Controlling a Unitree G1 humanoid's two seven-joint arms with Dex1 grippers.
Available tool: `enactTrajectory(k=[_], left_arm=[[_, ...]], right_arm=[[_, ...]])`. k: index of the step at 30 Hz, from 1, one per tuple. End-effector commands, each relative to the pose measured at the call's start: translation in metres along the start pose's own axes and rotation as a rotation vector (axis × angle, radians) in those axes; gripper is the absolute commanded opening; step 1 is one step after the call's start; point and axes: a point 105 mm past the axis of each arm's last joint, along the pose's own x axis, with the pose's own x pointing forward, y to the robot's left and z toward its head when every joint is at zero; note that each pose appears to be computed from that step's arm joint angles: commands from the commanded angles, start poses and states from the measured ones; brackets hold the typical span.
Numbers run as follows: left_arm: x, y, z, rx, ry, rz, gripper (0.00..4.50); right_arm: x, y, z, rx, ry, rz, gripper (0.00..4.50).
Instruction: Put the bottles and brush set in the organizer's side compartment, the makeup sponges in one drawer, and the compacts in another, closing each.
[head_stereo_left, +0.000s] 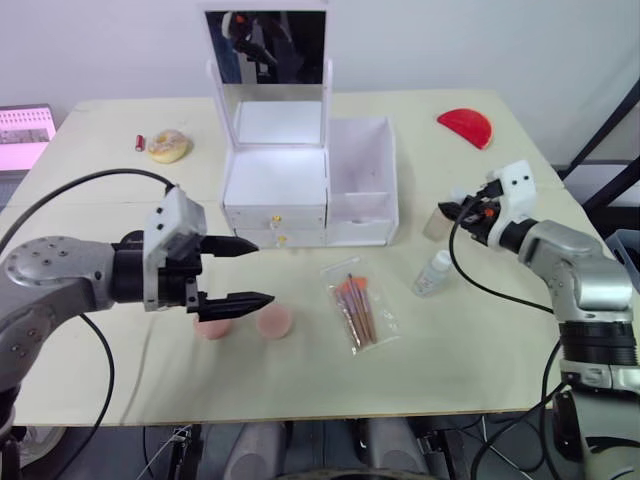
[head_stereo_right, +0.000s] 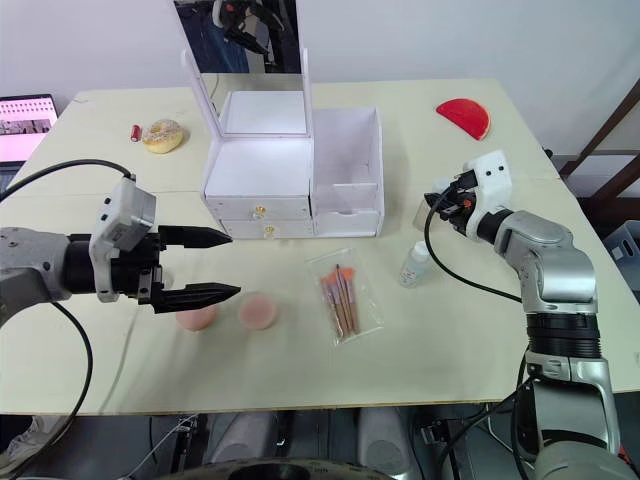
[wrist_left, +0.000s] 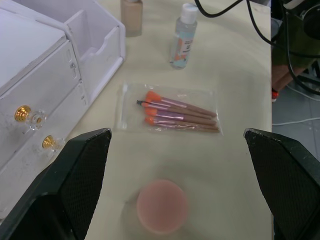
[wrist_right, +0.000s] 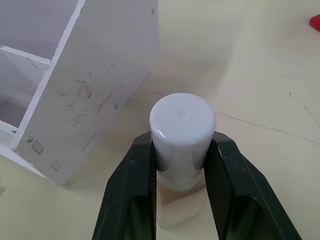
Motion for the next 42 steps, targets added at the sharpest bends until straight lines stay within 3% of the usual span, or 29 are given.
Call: enactTrajectory(k=[1, 13, 16, 19, 27, 33, 39, 42], left_arm=[[-0.006, 0.001, 0.01, 0.051, -0.019, 0.023, 4.5], [-0.004, 0.001, 0.009, 0.048, -0.015, 0.011, 4.5], [-0.004, 0.001, 0.009, 0.048, -0.015, 0.011, 4.5], [-0.004, 0.002, 0.01, 0.049, -0.017, 0.012, 4.5], [-0.005, 0.002, 0.011, 0.049, -0.018, 0.018, 4.5], [-0.004, 0.002, 0.011, 0.047, -0.019, 0.021, 4.5], [-0.004, 0.003, 0.01, 0.043, -0.019, 0.022, 4.5], [-0.004, 0.003, 0.01, 0.042, -0.021, 0.021, 4.5]], right_arm=[[-0.006, -0.002, 0.019, -0.029, -0.06, -0.008, 3.04], [-0.015, 0.002, 0.041, -0.026, -0.109, 0.012, 3.04], [-0.013, 0.005, 0.035, -0.028, -0.087, 0.017, 2.22], [-0.011, 0.001, 0.027, -0.019, -0.067, -0.001, 0.78], [-0.011, 0.001, 0.03, -0.022, -0.072, 0.004, 0.71], [-0.019, 0.009, 0.071, -0.077, -0.158, 0.061, 0.71], [-0.037, 0.042, 0.137, -0.153, -0.226, 0.249, 0.71], [-0.039, 0.058, 0.154, -0.162, -0.231, 0.319, 0.71]])
